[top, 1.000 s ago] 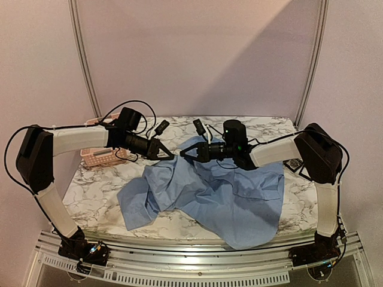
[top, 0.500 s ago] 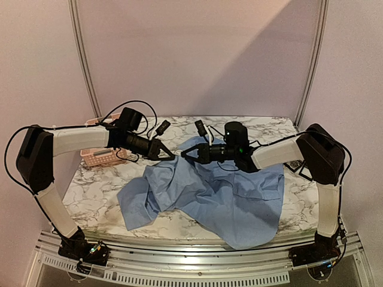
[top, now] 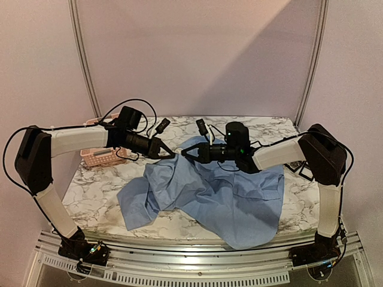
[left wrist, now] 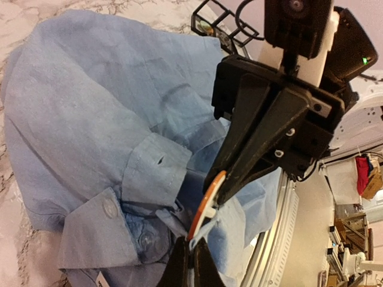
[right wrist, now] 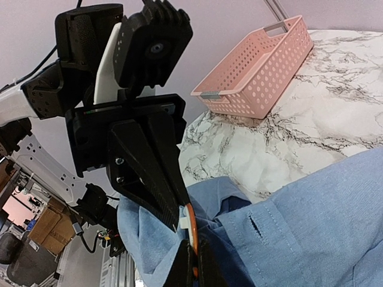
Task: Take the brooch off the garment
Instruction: Remove the brooch from the crumpled clothing, then move the crumpled clothing to the center of the board.
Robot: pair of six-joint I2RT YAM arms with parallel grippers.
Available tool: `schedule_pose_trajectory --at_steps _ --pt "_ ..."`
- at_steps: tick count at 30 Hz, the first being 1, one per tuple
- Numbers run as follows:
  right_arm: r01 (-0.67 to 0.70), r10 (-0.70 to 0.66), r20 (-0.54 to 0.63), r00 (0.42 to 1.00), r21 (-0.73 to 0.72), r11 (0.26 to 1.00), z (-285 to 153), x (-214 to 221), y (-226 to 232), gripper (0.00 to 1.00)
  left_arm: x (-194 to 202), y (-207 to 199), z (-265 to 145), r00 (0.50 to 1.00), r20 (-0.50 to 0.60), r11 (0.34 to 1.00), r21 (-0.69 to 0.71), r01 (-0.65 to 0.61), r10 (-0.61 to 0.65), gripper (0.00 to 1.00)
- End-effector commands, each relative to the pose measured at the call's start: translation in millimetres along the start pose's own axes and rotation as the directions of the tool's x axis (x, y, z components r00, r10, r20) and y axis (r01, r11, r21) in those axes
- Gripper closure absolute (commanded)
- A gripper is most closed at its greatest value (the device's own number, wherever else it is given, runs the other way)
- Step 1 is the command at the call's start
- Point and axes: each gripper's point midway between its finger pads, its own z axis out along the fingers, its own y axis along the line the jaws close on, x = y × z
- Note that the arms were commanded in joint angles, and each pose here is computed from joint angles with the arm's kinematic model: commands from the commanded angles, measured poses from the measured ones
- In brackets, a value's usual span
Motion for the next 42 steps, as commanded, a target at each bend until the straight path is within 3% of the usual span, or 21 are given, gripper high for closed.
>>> schedule_pose_trajectory --at_steps 1,11,28,35,42 --pt "-0.007 0.006 0.018 1.0 0.051 0.999 -10 -5 -8 1.0 -10 3 -15 0.999 0.048 0.999 -0.04 0.003 -0.001 1.0" --pt "-0.015 0.013 0.021 1.0 0.087 0.996 -15 -3 -15 1.0 -15 7 -23 0.997 0.072 0.998 -0.057 0.008 -0.004 1.0" --pt "0.119 -0.135 0.064 0.989 0.216 0.969 -32 -29 -12 1.0 -14 12 -21 0.998 0.068 0.998 -0.063 0.015 -0.011 0.99" --pt "0.091 -0.122 0.128 0.984 0.222 0.971 -45 -43 -6 1.0 -20 30 -25 0.996 0.087 0.979 -0.204 0.015 0.003 0.99" --pt "0.078 -0.127 0.191 0.973 0.244 0.967 -74 -67 0 1.0 -59 41 -43 0.986 0.157 0.934 -0.358 -0.002 0.063 0.98"
